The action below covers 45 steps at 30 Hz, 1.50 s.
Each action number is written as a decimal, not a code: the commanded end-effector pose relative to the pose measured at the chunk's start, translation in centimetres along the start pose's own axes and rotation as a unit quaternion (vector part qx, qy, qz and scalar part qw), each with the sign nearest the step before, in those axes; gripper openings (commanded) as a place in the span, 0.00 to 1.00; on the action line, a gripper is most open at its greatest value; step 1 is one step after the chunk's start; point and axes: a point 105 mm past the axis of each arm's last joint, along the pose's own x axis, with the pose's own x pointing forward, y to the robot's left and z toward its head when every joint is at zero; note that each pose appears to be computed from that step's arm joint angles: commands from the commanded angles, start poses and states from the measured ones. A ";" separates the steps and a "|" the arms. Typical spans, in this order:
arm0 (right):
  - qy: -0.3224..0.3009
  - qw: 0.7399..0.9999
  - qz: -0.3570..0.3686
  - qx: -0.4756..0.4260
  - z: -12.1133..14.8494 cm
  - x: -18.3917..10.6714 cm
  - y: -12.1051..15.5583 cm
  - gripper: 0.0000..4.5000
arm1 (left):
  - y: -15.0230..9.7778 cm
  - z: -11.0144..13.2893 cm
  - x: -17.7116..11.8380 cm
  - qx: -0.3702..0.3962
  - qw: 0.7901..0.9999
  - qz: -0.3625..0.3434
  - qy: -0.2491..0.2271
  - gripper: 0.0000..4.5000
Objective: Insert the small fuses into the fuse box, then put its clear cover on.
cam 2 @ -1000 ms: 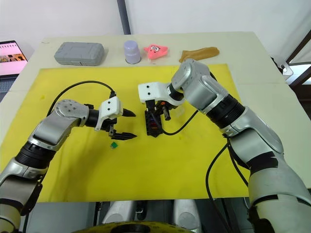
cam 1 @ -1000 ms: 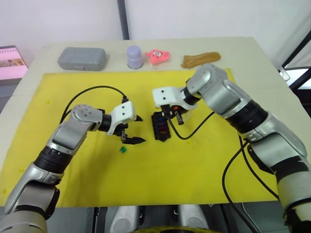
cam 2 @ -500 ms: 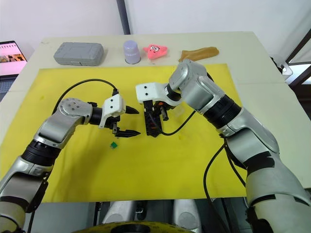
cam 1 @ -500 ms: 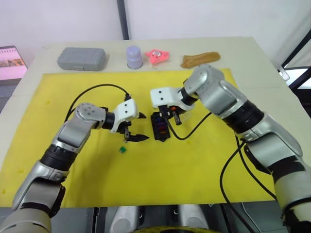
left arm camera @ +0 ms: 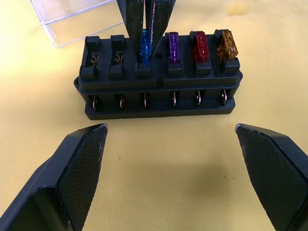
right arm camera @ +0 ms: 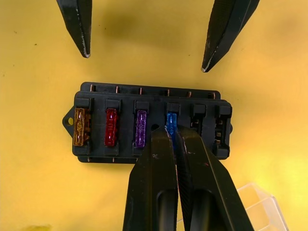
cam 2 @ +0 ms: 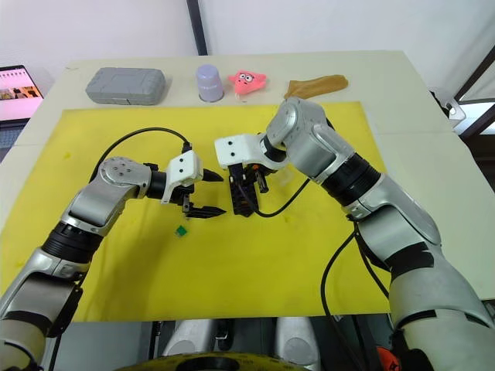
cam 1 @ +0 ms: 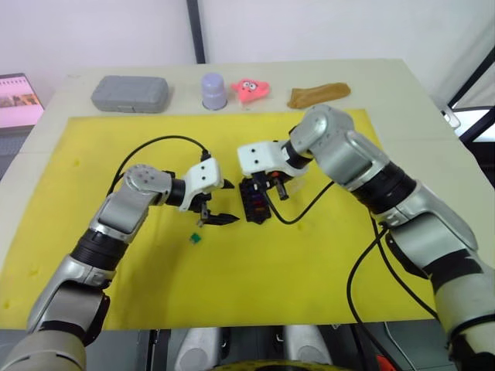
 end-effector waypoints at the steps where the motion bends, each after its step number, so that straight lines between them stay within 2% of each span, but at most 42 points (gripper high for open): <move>1: 0.006 1.000 -0.014 -0.004 -0.2 0.0 -0.2 0.00 | 0.4 1.2 -0.2 0.026 1.000 0.006 -0.008 0.99; 8: 0.010 1.000 -0.014 -0.005 -0.3 0.1 -0.1 0.00 | 0.3 1.3 -0.1 0.028 1.000 0.005 -0.009 0.99; 11: 0.008 1.000 -0.018 -0.006 -0.1 0.0 -0.3 0.21 | 0.3 1.3 -0.1 0.028 1.000 0.004 -0.009 1.00; 32: -0.037 0.999 -0.020 0.020 2.0 -2.5 -1.2 0.21 | 0.5 1.2 -0.2 0.029 1.000 0.009 -0.007 1.00; 38: -0.075 0.996 -0.045 0.017 2.4 -4.3 -1.8 0.21 | 0.6 1.2 -0.2 0.029 0.999 0.012 -0.008 1.00; 40: -0.110 0.993 -0.051 0.008 2.3 -4.6 -1.4 0.21 | 0.8 1.2 -0.3 0.028 0.999 0.014 -0.008 1.00; 41: -0.133 0.990 -0.056 0.005 2.2 -4.7 -1.1 0.09 | 0.8 1.2 -0.4 0.028 0.999 0.016 -0.008 1.00; 42: -0.161 0.986 -0.054 0.001 2.1 -4.6 -0.6 0.01 | 0.9 1.2 -0.5 0.028 0.999 0.017 -0.009 1.00; 45: -0.213 0.975 -0.061 0.017 1.6 -4.3 0.2 0.00 | 1.0 1.3 -0.6 0.027 0.999 0.019 -0.009 1.00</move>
